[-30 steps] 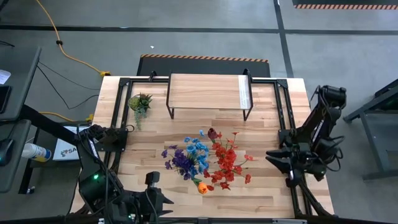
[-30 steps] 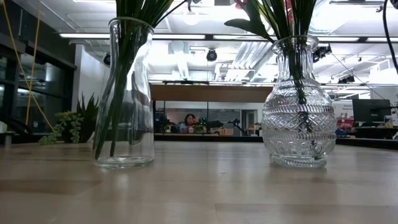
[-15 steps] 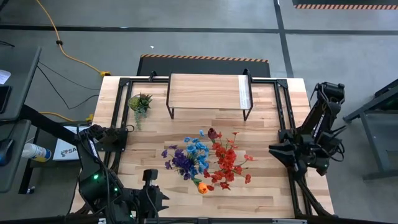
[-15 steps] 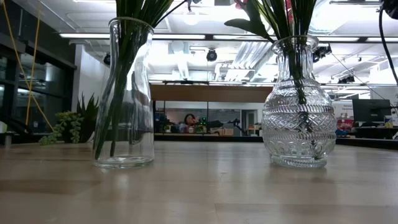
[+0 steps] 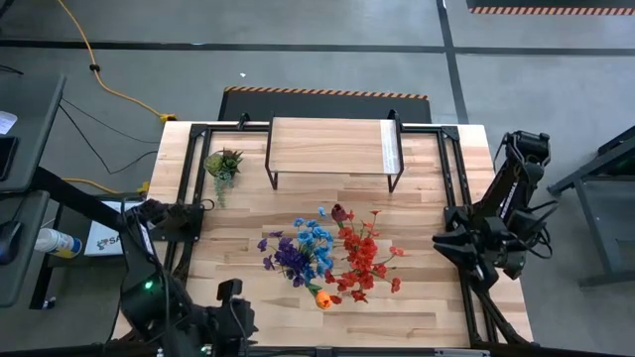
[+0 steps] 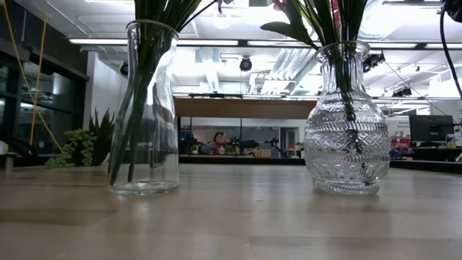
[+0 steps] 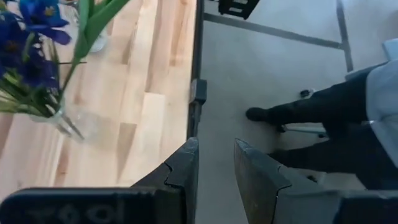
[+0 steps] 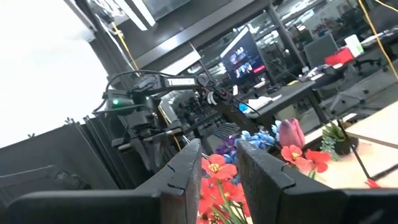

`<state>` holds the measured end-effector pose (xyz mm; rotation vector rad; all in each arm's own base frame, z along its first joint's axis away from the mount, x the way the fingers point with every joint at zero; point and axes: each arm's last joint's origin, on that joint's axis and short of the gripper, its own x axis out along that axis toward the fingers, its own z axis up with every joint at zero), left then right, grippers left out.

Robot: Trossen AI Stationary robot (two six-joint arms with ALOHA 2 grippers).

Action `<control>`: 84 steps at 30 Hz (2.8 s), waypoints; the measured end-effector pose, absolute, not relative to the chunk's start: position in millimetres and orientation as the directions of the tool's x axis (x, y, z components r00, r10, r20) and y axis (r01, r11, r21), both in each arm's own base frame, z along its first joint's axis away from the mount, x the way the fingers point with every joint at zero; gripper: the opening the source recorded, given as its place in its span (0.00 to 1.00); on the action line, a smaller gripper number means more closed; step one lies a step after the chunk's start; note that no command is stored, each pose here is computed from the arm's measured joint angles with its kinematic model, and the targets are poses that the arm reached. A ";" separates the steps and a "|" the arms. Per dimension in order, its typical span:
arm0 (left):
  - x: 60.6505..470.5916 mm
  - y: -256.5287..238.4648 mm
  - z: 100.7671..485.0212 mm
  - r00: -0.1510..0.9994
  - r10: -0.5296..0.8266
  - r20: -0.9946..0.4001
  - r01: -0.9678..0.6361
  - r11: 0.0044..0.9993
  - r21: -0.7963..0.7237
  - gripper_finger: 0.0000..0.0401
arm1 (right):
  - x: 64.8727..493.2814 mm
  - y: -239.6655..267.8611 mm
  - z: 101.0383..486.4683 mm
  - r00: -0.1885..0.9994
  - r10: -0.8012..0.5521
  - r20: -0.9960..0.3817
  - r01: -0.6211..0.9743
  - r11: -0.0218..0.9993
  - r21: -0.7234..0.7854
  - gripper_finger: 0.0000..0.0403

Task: Pick and place flowers into a vace then onto a shelf
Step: Put the left transparent flower vase with the flowers on the shelf

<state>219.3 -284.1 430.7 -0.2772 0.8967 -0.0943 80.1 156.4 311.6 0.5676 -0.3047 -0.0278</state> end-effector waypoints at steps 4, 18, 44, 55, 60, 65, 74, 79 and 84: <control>219.3 -297.3 423.4 0.639 -0.189 -0.746 -0.035 0.961 -0.273 0.33 | 80.1 156.6 311.9 0.953 -0.103 0.284 -0.067 0.845 0.530 0.23; 243.4 -341.2 370.2 0.617 -0.126 -0.777 -0.049 0.979 -0.198 0.33 | 77.8 149.7 317.5 0.947 -0.103 0.305 -0.081 0.840 0.536 0.23; 267.8 -371.7 321.2 0.608 -0.097 -0.788 -0.171 0.953 -0.250 0.33 | 75.4 145.5 323.2 0.926 -0.065 0.372 -0.147 0.846 0.513 0.23; 254.1 -356.0 311.2 0.519 0.092 -0.850 -0.445 0.878 -0.176 0.33 | 69.8 135.2 332.7 0.895 -0.036 0.445 -0.209 0.846 0.490 0.23; 250.6 -358.1 286.0 0.512 0.191 -0.837 -0.548 0.823 -0.148 0.33 | 61.9 132.1 336.9 0.881 0.004 0.474 -0.253 0.849 0.463 0.23; 249.4 -357.7 255.4 0.498 0.253 -0.830 -0.637 0.756 -0.152 0.33 | 55.9 129.5 339.7 0.874 0.030 0.486 -0.270 0.860 0.433 0.23; 244.2 -353.8 216.3 0.608 0.391 -0.691 -0.682 0.703 -0.201 0.33 | 53.1 125.5 344.6 0.822 0.066 0.565 -0.336 0.858 0.388 0.23; 241.6 -345.4 197.6 0.640 0.468 -0.609 -0.699 0.684 -0.209 0.33 | 53.3 126.3 344.1 0.824 0.067 0.563 -0.334 0.859 0.387 0.23; 244.0 -333.2 180.8 0.636 0.524 -0.566 -0.717 0.673 -0.182 0.33 | 53.4 126.5 344.0 0.824 0.068 0.562 -0.334 0.860 0.386 0.23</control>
